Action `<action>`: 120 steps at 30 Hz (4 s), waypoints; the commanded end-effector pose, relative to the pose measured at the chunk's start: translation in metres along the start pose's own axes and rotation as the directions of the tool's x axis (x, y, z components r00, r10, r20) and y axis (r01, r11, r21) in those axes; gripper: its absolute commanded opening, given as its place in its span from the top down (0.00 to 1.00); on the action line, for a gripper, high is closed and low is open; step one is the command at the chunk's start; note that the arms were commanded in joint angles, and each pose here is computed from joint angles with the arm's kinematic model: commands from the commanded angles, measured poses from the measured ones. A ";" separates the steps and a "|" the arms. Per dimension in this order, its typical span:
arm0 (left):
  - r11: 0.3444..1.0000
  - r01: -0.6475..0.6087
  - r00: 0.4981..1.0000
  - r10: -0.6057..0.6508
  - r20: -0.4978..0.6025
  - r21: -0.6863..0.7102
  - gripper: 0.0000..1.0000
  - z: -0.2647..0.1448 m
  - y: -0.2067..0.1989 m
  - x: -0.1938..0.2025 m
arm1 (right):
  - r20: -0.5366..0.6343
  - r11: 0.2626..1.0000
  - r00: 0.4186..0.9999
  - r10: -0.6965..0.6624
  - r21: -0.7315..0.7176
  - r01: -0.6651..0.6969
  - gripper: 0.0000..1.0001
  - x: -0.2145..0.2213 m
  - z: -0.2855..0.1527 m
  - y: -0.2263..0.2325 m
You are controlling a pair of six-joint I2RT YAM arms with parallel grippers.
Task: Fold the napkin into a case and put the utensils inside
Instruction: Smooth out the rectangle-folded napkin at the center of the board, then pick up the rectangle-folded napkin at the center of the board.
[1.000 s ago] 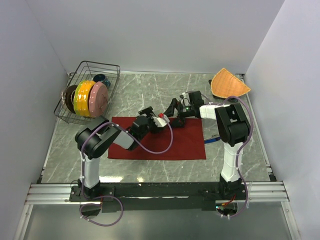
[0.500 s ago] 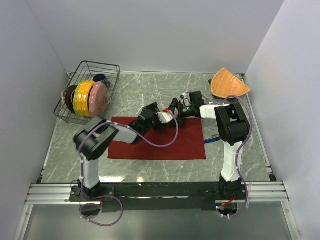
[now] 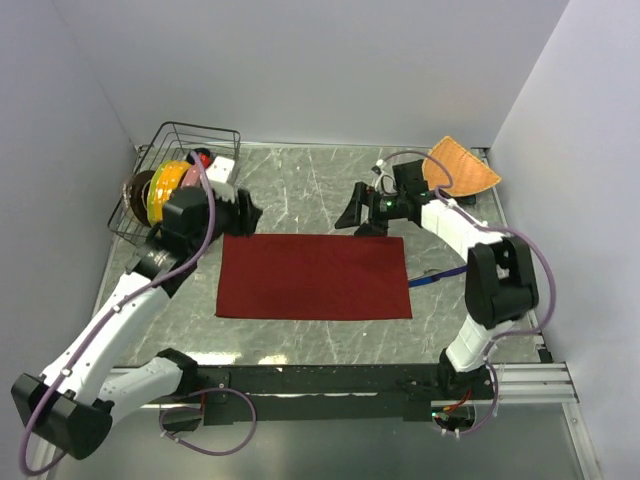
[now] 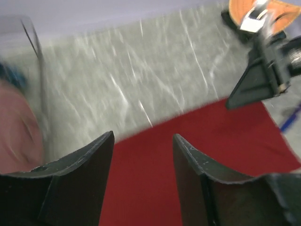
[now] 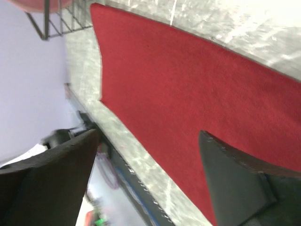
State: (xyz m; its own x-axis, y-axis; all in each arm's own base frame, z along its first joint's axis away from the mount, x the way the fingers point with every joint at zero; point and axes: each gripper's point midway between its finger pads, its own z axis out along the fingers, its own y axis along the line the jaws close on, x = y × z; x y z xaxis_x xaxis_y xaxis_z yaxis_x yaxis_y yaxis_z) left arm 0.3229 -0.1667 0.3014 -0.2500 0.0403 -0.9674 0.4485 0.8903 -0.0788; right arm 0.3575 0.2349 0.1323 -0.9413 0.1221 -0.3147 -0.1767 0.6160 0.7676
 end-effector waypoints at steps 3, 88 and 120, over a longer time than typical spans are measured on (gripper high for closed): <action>0.863 0.359 0.828 -0.471 -0.305 -0.356 0.38 -0.025 0.025 0.136 | -0.082 0.965 0.997 -0.005 0.262 0.026 0.16 0.045 -0.033 -0.050; 0.826 0.276 0.710 -0.520 -0.475 -0.491 0.99 -0.007 0.055 0.204 | -0.153 0.821 0.957 0.246 0.557 -0.122 0.47 0.072 -0.075 -0.149; 0.657 0.270 0.654 -0.662 -0.366 -0.704 0.25 -0.041 0.097 0.224 | -0.254 0.807 0.929 0.270 0.586 -0.074 0.53 0.151 -0.085 -0.135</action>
State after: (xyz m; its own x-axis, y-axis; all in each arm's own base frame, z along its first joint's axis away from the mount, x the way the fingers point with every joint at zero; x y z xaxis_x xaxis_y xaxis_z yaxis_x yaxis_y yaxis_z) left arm 0.2741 -0.0529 0.0778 -0.8048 -0.3606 -0.4714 -0.3537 0.9292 -0.1070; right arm 0.2111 0.1006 0.0369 -0.9965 0.0775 0.0320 0.0837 0.9427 0.3230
